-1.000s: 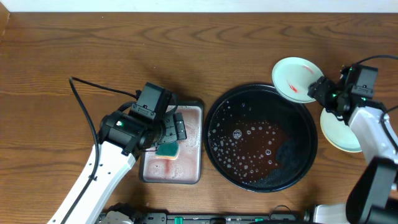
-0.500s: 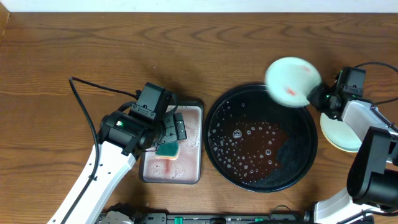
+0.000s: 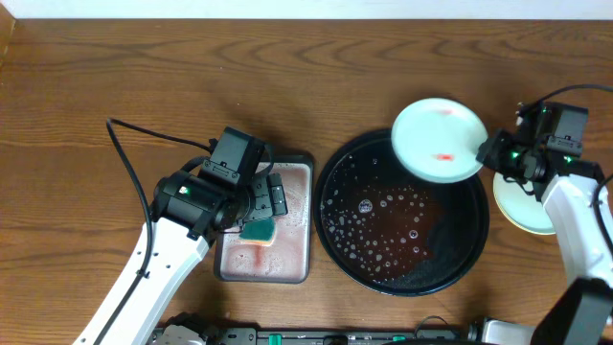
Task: Clean dirty plates on tray and stack at the side
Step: 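Reach the right gripper to the last pale green plate's rim and grasp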
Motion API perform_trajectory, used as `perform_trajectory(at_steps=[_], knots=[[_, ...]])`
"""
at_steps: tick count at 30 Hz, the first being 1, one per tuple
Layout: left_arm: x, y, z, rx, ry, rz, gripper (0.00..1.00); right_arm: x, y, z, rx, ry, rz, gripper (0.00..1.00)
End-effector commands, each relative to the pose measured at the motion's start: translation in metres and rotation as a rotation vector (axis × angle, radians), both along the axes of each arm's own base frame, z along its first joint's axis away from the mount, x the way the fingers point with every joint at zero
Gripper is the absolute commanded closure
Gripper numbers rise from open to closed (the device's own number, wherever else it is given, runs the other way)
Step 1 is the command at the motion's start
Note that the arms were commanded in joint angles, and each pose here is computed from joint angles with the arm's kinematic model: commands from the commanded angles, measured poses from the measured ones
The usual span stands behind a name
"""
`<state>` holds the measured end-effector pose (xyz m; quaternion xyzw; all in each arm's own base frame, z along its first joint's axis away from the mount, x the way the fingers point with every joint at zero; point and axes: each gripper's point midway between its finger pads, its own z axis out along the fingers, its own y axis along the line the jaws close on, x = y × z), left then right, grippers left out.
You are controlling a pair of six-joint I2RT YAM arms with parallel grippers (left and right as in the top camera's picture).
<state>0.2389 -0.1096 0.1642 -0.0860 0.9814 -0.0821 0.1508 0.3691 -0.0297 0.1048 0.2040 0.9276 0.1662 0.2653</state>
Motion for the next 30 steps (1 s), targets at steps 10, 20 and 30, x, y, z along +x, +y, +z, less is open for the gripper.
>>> perform_trajectory(at_steps=[10, 20, 30], knots=[[0.001, 0.001, 0.002, 0.006, -0.007, -0.004, 0.06, -0.068, 0.08, -0.06, -0.222, 0.15, 0.549, 0.99], [0.002, 0.001, 0.002, 0.005, -0.008, -0.004, 0.06, -0.043, 0.085, -0.031, -0.432, 0.045, 0.605, 0.54], [0.002, 0.001, 0.002, -0.001, -0.01, 0.013, 0.06, -0.078, 0.112, 0.034, -0.194, 0.005, 0.546, 0.42]])
